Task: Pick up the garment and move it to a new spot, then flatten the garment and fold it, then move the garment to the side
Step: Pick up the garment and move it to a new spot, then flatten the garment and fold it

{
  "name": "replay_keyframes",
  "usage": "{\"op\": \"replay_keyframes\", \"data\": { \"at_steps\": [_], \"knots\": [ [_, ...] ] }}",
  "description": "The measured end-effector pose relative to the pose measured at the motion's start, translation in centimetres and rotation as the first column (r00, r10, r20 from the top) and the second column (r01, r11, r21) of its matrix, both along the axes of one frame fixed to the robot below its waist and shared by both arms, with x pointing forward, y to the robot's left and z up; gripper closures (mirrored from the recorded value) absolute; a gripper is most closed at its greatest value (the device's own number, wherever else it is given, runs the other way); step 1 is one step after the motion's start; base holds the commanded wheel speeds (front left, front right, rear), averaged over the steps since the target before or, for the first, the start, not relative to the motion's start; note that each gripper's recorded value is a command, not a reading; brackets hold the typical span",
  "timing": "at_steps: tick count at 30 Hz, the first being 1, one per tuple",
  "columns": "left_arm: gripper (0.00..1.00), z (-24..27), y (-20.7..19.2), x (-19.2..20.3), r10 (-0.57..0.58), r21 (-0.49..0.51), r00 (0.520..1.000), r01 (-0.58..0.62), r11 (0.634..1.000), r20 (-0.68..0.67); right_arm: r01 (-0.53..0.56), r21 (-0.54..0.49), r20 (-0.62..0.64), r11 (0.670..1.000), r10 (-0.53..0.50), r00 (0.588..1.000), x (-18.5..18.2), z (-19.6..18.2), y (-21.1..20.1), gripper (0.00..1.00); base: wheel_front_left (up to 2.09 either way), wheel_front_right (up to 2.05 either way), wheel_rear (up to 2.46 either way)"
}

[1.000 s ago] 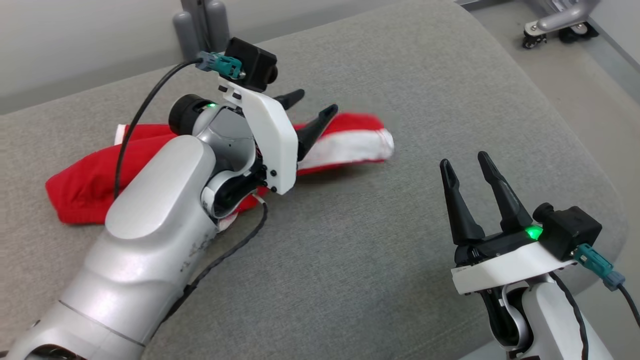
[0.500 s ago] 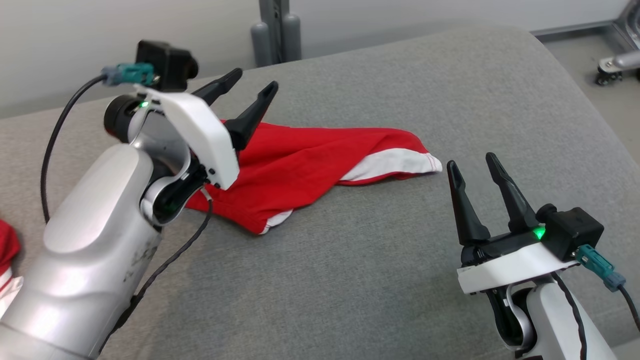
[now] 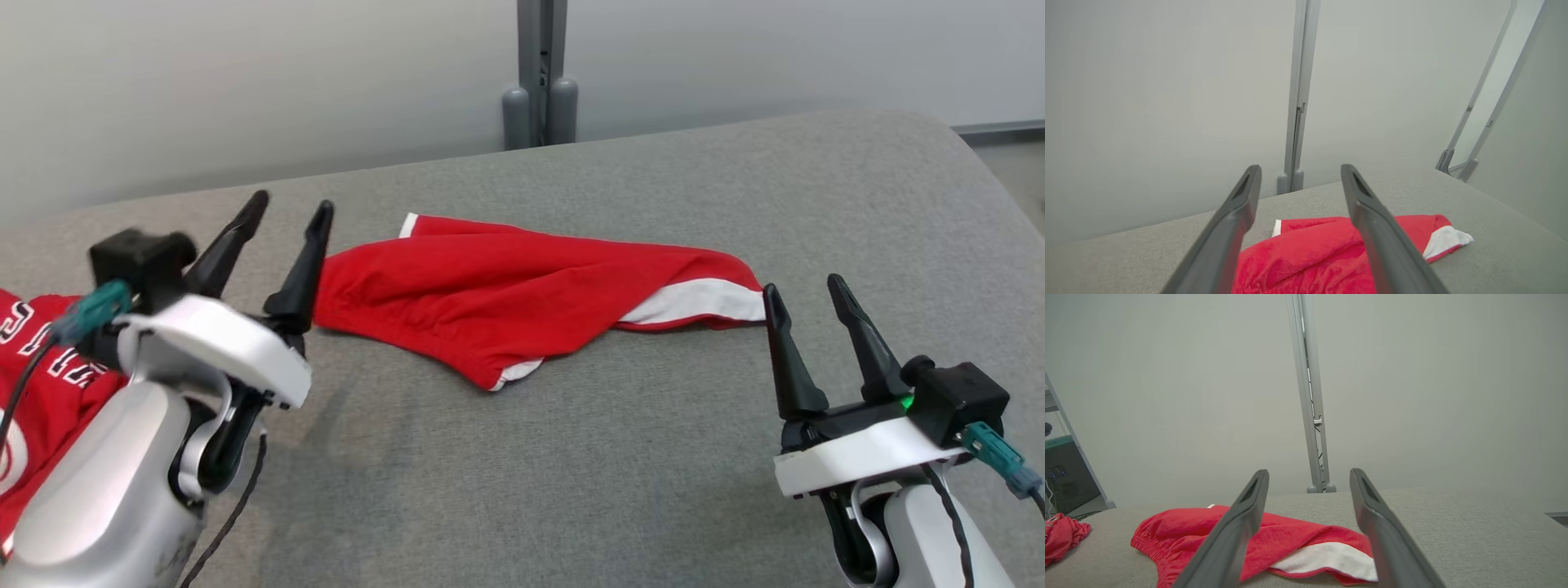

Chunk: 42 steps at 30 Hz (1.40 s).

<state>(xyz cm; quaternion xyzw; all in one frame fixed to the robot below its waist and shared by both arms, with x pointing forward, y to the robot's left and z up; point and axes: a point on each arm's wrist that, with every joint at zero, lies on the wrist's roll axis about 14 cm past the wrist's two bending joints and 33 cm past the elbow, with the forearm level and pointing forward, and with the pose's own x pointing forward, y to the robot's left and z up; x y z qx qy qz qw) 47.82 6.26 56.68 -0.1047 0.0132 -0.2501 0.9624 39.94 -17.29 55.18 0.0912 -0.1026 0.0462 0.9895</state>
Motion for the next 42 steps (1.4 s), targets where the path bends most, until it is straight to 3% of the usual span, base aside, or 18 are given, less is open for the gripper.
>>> {"op": "replay_keyframes", "data": {
  "at_steps": [8, 16, 25, 42],
  "knots": [
    [0.00, -2.0, 6.8, -3.1, 0.246, -0.038, 0.969, -0.244, 0.969, 0.036, -0.011, -0.003, -0.005, 1.000, 0.011, 1.000, -0.2, -0.3, 0.2, 0.00, 0.00, 0.00, 0.00],
    [0.00, -4.4, 8.9, -5.7, 0.357, -0.040, 0.934, -0.357, 0.933, -0.006, 0.006, -0.003, -0.009, 1.000, -0.006, 1.000, -0.8, -0.4, -0.5, 0.00, 0.00, 0.00, 0.00],
    [0.00, -3.0, 10.9, -8.2, 0.474, -0.080, 0.878, -0.469, 0.879, 0.062, 0.023, -0.001, 0.001, 1.000, -0.023, 1.000, -1.3, -0.2, -1.1, 0.00, 0.00, 0.00, 0.00],
    [0.00, -5.0, 9.9, -10.1, 0.466, -0.103, 0.885, -0.462, 0.881, 0.020, 0.024, 0.015, 0.005, 1.000, -0.024, 1.000, -2.2, -0.1, -0.8, 0.00, 0.00, 0.00, 0.00]
  ]
}}
